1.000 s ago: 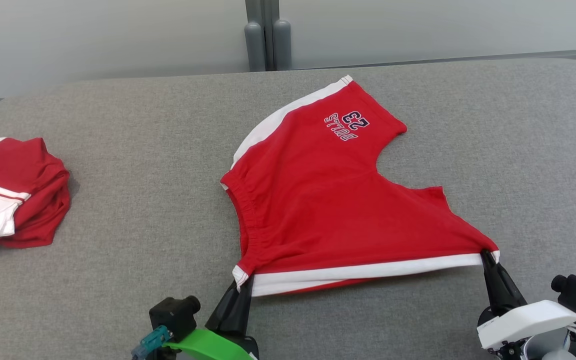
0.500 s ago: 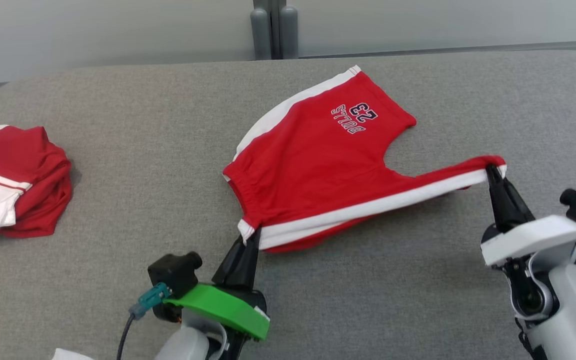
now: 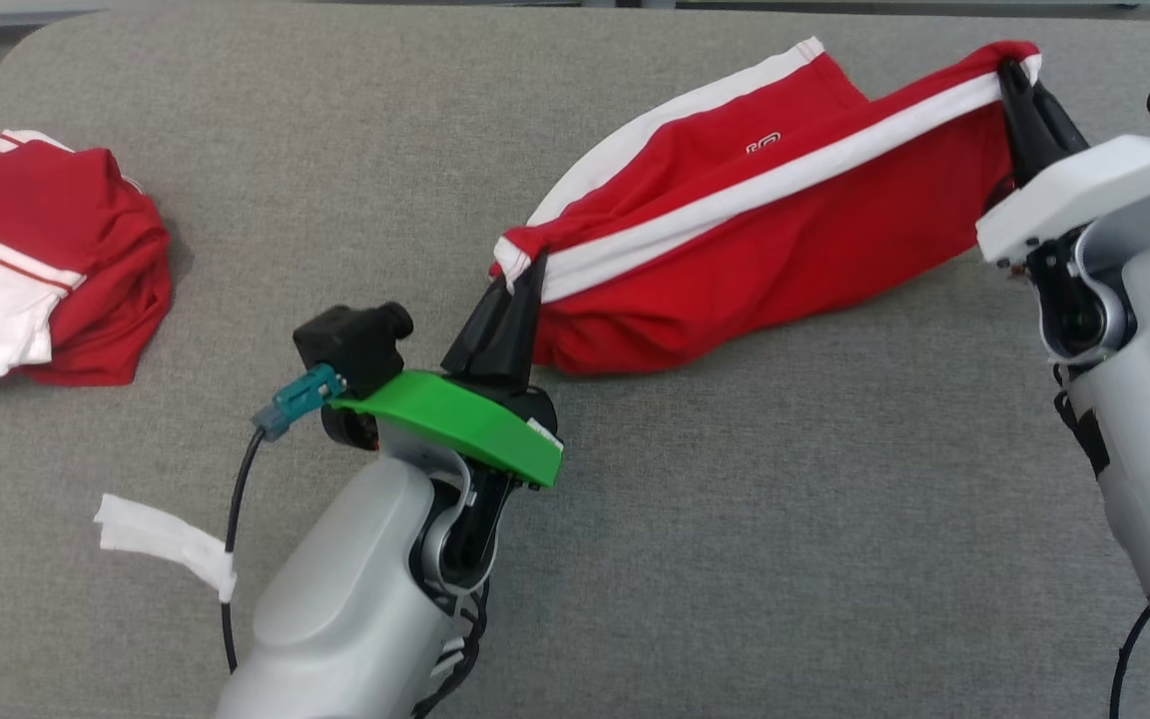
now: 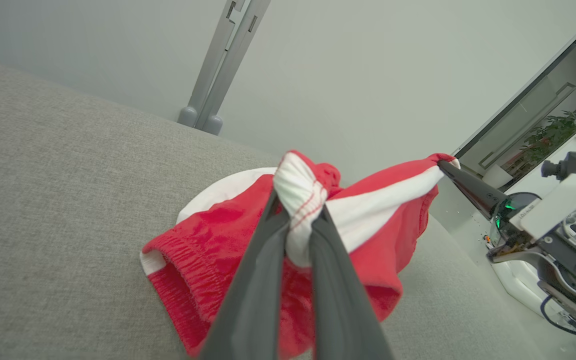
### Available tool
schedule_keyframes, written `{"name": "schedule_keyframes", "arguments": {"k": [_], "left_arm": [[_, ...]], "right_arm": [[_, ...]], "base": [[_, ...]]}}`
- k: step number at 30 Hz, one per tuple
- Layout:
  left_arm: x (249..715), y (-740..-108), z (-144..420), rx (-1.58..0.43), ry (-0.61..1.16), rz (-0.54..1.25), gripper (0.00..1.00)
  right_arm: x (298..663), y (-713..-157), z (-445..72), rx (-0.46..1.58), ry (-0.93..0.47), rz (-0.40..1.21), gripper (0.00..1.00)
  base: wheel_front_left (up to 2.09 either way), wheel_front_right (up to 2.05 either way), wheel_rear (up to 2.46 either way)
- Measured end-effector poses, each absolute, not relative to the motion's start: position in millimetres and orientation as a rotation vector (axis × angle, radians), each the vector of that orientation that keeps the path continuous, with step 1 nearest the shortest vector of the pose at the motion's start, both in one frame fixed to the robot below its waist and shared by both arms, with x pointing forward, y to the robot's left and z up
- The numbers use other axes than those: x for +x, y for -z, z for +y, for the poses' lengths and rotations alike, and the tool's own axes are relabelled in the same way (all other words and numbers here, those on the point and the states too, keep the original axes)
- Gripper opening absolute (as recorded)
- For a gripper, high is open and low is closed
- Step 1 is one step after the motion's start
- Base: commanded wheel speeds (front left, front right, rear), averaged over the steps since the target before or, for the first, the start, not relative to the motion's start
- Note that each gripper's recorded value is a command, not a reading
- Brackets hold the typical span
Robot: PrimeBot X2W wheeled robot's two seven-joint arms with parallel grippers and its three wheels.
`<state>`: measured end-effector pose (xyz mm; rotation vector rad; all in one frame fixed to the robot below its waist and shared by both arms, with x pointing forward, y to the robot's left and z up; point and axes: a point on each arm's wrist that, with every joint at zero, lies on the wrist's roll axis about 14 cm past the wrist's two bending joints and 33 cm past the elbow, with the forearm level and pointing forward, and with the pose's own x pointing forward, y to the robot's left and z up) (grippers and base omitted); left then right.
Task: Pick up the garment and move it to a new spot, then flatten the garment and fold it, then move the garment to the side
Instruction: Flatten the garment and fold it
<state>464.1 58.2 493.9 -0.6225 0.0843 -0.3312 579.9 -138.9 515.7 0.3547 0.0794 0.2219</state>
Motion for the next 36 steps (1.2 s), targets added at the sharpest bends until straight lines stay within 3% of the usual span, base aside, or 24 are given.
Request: {"name": "schedule_keyframes", "arguments": {"k": [10,11,12,13,14,15,23,36], "left_arm": [[500,-468,76,-0.597,0.278,0.157,0.0],[502,-465,78,-0.587,0.274,0.162,0.09],[503,-463,80,-0.578,0.265,0.167,0.37],[505,-461,83,-0.567,0.255,0.171,0.71],[505,-457,86,-0.55,0.248,0.178,1.0],[506,-454,88,-0.535,0.239,0.185,1.0],[504,-452,98,-0.456,0.226,0.175,1.0],[477,-473,142,-0.258,0.11,0.046,1.0]], "right_arm": [[642,-479,-105,0.329,-0.236,0.191,0.0],[646,-474,-101,0.332,-0.238,0.201,0.0],[649,-471,-97,0.337,-0.24,0.209,0.0],[653,-467,-93,0.341,-0.24,0.216,0.31],[655,-463,-90,0.343,-0.241,0.22,0.87],[657,-459,-88,0.342,-0.24,0.227,1.0],[657,-444,-75,0.287,-0.273,0.244,1.0],[625,-426,-119,0.164,-0.24,0.313,1.0]], "base": [[0.0,0.0,0.0],[0.0,0.0,0.0],[0.0,0.0,0.0],[0.0,0.0,0.0],[0.0,0.0,0.0],[0.0,0.0,0.0],[0.0,0.0,0.0],[0.0,0.0,0.0]]}}
